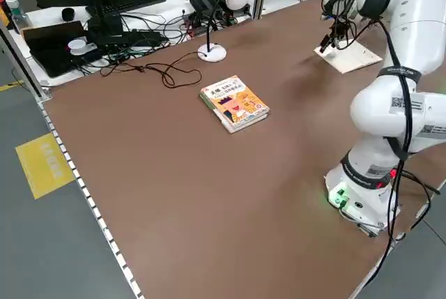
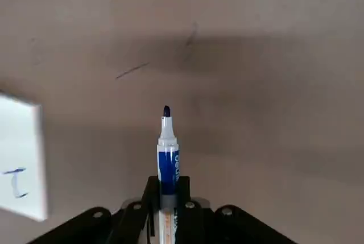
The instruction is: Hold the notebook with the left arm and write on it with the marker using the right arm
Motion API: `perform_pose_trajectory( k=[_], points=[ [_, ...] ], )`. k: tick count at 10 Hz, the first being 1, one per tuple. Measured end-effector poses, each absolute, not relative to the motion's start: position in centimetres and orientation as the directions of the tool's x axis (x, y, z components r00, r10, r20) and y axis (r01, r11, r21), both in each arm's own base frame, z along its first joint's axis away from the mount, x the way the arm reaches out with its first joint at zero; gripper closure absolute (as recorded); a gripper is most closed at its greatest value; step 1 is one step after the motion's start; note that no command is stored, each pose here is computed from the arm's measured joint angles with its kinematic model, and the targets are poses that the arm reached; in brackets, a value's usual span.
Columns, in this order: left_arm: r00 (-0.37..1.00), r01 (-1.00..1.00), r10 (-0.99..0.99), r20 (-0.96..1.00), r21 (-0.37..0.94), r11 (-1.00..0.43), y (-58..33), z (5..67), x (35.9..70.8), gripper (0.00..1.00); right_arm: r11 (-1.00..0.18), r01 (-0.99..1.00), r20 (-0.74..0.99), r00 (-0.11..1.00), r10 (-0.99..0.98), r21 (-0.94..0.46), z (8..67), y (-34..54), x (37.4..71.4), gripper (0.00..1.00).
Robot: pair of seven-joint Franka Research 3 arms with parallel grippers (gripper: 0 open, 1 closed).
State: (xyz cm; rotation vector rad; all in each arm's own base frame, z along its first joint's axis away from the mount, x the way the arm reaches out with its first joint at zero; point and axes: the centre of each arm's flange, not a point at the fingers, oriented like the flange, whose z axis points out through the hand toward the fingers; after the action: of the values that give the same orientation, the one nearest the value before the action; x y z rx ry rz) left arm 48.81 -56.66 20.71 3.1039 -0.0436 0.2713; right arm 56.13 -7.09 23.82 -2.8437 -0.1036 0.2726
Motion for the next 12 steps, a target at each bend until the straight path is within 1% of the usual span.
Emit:
perform_pose_trajectory(
  k=[3, 6, 9, 12],
  points=[
    [0.981, -0.033, -0.025, 0.194, 0.037, -0.999, -55.9, 22.7, 50.1, 0.00, -0.963, 0.064, -0.132, 0.986, 0.101, -0.261, 21.5, -8.5, 56.6, 0.84],
    [0.975, -0.067, -0.059, 0.213, 0.035, -0.997, -53.9, 26.4, 52.7, 0.00, -0.965, 0.060, -0.128, 0.987, 0.095, -0.255, 20.7, -9.2, 56.5, 0.84],
    [0.978, -0.101, -0.092, 0.185, 0.041, -0.994, -49.6, 32.5, 56.2, 0.00, -0.966, 0.050, -0.132, 0.988, 0.086, -0.255, 20.4, -9.8, 56.4, 0.84],
    [0.983, -0.105, -0.092, 0.158, 0.071, -0.992, -43.4, 38.7, 59.8, 0.00, -0.966, 0.050, -0.131, 0.988, 0.085, -0.255, 20.4, -9.9, 56.4, 0.84]
  ],
)
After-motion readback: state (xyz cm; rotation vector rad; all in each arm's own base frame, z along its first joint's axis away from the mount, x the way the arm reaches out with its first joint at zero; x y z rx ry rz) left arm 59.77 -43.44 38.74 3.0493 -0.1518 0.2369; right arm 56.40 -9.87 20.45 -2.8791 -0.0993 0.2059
